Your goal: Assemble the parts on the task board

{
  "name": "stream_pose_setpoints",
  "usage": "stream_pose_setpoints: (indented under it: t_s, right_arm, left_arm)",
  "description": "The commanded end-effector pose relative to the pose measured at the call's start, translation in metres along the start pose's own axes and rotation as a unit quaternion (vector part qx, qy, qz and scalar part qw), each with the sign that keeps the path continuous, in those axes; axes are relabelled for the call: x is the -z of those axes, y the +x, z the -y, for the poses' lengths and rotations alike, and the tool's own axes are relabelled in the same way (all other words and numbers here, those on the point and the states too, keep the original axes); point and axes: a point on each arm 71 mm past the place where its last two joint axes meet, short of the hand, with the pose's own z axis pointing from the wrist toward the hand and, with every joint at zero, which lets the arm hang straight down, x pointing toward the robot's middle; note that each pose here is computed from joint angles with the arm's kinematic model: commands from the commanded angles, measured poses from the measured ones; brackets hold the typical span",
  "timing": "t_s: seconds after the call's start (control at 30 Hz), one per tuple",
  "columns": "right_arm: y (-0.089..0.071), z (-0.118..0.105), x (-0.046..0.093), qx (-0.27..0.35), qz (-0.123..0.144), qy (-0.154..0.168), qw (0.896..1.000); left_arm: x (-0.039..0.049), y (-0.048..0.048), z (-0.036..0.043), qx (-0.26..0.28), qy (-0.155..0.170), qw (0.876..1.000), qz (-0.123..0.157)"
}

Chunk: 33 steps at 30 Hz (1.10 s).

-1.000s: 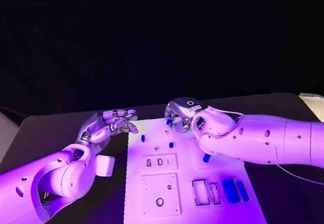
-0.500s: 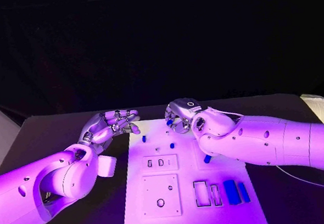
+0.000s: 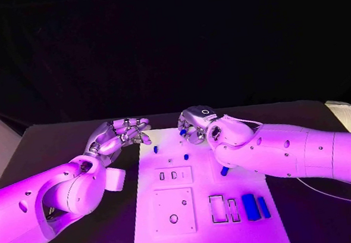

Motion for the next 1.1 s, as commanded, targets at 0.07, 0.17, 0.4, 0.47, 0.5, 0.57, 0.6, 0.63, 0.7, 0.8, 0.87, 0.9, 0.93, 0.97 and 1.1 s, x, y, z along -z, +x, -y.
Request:
stream_pose_setpoints:
  t_s: [0.07,0.17,0.4,0.47,0.5,0.57,0.6,0.63,0.7,0.8,0.87,0.9,0.93,0.97,1.1]
  right_arm:
    - [0.004,0.002,0.000,0.006,-0.018,-0.005,1.000]
    - [0.004,0.002,0.000,0.005,-0.020,-0.007,1.000]
    - [0.003,0.002,0.001,0.000,-0.020,-0.012,1.000]
    - [0.003,0.003,0.001,-0.001,-0.019,-0.013,1.000]
    - [0.003,0.003,0.001,-0.001,-0.018,-0.014,1.000]
    - [0.002,0.003,0.002,-0.002,-0.017,-0.014,1.000]
    - [0.002,0.004,0.002,-0.003,-0.016,-0.014,1.000]
    - [0.002,0.004,0.003,-0.004,-0.015,-0.014,1.000]
    - [0.001,0.007,0.004,-0.007,-0.011,-0.015,1.000]
    - [-0.001,0.012,0.008,-0.014,-0.004,-0.016,1.000]
    - [-0.003,0.015,0.012,-0.020,0.001,-0.017,1.000]
    - [-0.005,0.018,0.014,-0.024,0.004,-0.017,1.000]
    - [-0.006,0.020,0.018,-0.029,0.008,-0.018,0.999]
    - [-0.007,0.022,0.020,-0.033,0.012,-0.019,0.999]
    - [-0.017,0.030,0.036,-0.071,0.039,-0.027,0.996]
  left_arm:
    - [-0.0007,0.0027,0.0015,0.003,0.004,1.000,-0.011]
    - [-0.0005,0.0029,0.0018,0.002,0.006,1.000,-0.011]
    - [0.0002,0.0012,0.0024,-0.002,0.008,1.000,-0.009]
    - [0.0003,0.0008,0.0026,-0.002,0.009,1.000,-0.008]
    - [0.0004,0.0007,0.0027,-0.003,0.010,1.000,-0.008]
    - [0.0006,0.0003,0.0029,-0.003,0.011,1.000,-0.007]
    - [0.0007,0.0000,0.0030,-0.003,0.011,1.000,-0.006]
    - [0.0008,-0.0002,0.0030,-0.004,0.011,1.000,-0.006]
    - [0.0009,-0.0005,0.0031,-0.004,0.011,1.000,-0.005]
    - [0.0010,-0.0012,0.0031,-0.004,0.012,1.000,-0.005]
    - [0.0010,-0.0021,0.0030,-0.005,0.011,1.000,-0.004]
    - [0.0010,-0.0028,0.0030,-0.005,0.011,1.000,-0.003]
    - [0.0010,-0.0036,0.0029,-0.005,0.011,1.000,-0.002]
    - [0.0010,-0.0043,0.0029,-0.006,0.011,1.000,-0.001]
    - [0.0007,-0.0067,0.0026,-0.007,0.011,1.000,0.001]
